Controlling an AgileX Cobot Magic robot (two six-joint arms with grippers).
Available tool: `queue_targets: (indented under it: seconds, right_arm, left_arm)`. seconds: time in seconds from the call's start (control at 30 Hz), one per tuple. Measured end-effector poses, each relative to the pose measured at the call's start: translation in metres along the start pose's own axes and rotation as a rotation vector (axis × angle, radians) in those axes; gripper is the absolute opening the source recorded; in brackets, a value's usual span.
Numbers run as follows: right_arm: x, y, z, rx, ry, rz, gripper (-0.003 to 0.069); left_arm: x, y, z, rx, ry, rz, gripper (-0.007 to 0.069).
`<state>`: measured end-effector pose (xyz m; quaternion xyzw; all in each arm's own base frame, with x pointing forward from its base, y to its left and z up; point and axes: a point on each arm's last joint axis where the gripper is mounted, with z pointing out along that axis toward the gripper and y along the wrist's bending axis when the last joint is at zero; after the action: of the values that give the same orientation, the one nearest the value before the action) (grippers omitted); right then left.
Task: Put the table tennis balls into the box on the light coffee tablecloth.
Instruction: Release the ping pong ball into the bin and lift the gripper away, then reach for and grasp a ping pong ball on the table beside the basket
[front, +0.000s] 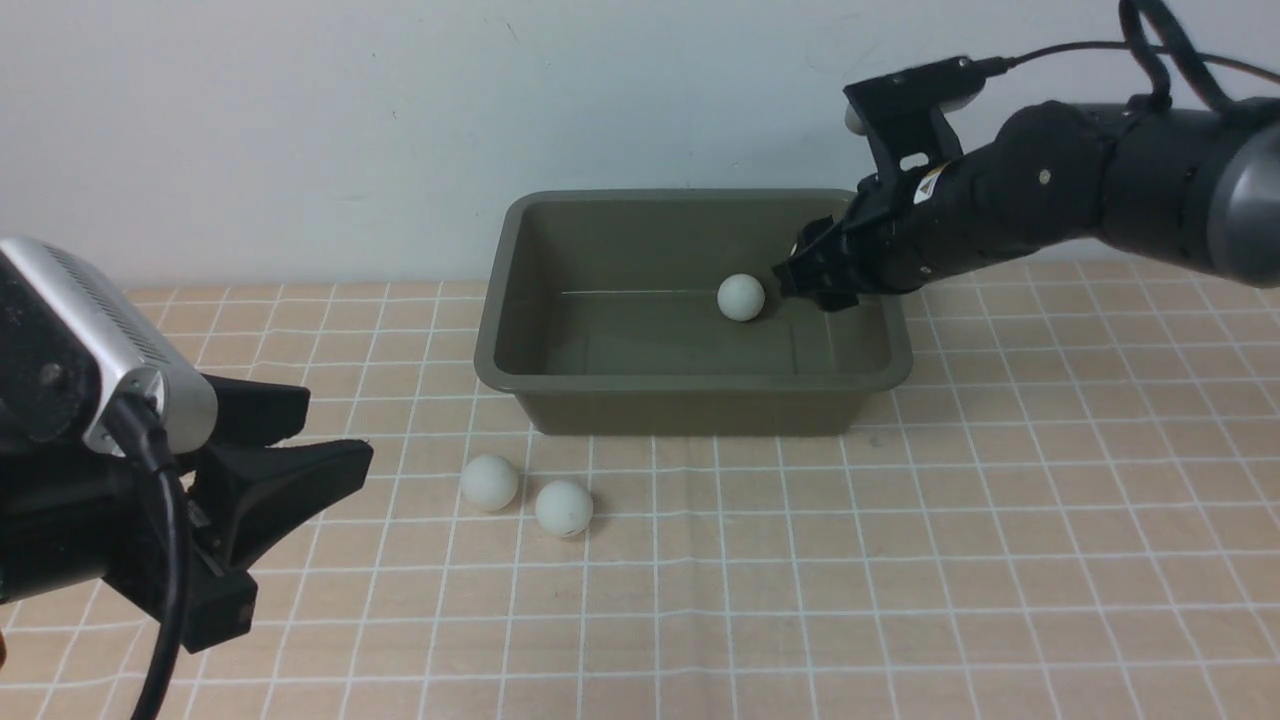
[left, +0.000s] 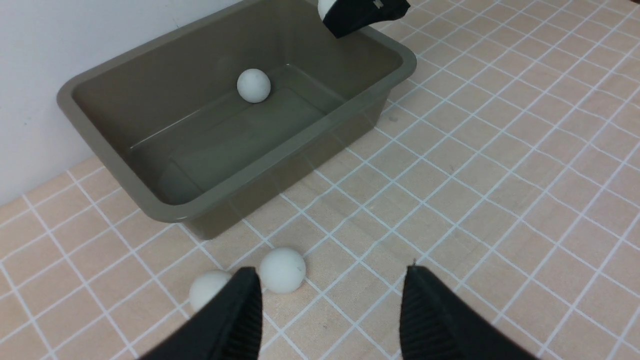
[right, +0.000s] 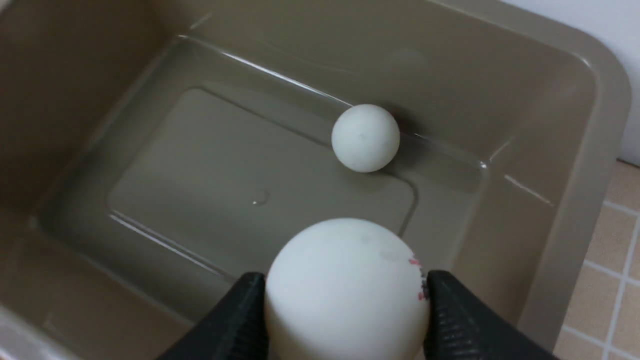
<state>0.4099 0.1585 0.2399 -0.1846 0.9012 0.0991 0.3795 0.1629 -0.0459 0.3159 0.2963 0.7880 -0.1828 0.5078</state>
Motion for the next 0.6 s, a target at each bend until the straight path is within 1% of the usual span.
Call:
queue_targets:
  seconds: [0.17,0.23,0.33,0.37,0.4,0.5,0.53,0.57,0.6]
  right_arm:
    - [0.0,-0.001,0.004,0.004,-0.007,-0.002,0.0445]
    - [-0.005,-0.001,-0.004,0.013,-0.037,-0.019,0.0458]
    - [-0.021,0.0,-0.03,0.028,-0.114,-0.048,0.0465]
    - [-0.031,0.0,-0.05,0.036,-0.163,-0.062,0.0466]
    - [-0.032,0.001,-0.052,0.041,-0.163,-0.062,0.0466]
    - [-0.047,0.003,-0.095,0.054,-0.249,-0.084,0.0465]
    - [-0.051,0.004,-0.114,0.06,-0.269,-0.096,0.0467]
    - [-0.052,0.004,-0.119,0.061,-0.274,-0.1,0.0467]
    - [-0.054,0.006,-0.136,0.065,-0.288,-0.108,0.0467]
  left_arm:
    - [0.0,0.0,0.0,0.0,0.001,-0.005,0.0308]
    - [0.0,0.001,0.001,-0.001,0.002,-0.03,0.0308]
    - [0.002,0.004,0.004,-0.013,0.01,-0.083,0.0308]
    - [0.003,0.008,0.007,-0.019,0.021,-0.105,0.0308]
    - [0.003,0.008,0.007,-0.02,0.02,-0.105,0.0308]
    - [0.007,0.018,0.017,-0.032,0.056,-0.138,0.0309]
    - [0.007,0.024,0.023,-0.033,0.074,-0.147,0.0316]
    - [0.007,0.026,0.025,-0.032,0.08,-0.15,0.032]
    - [0.007,0.032,0.032,-0.028,0.101,-0.163,0.0335]
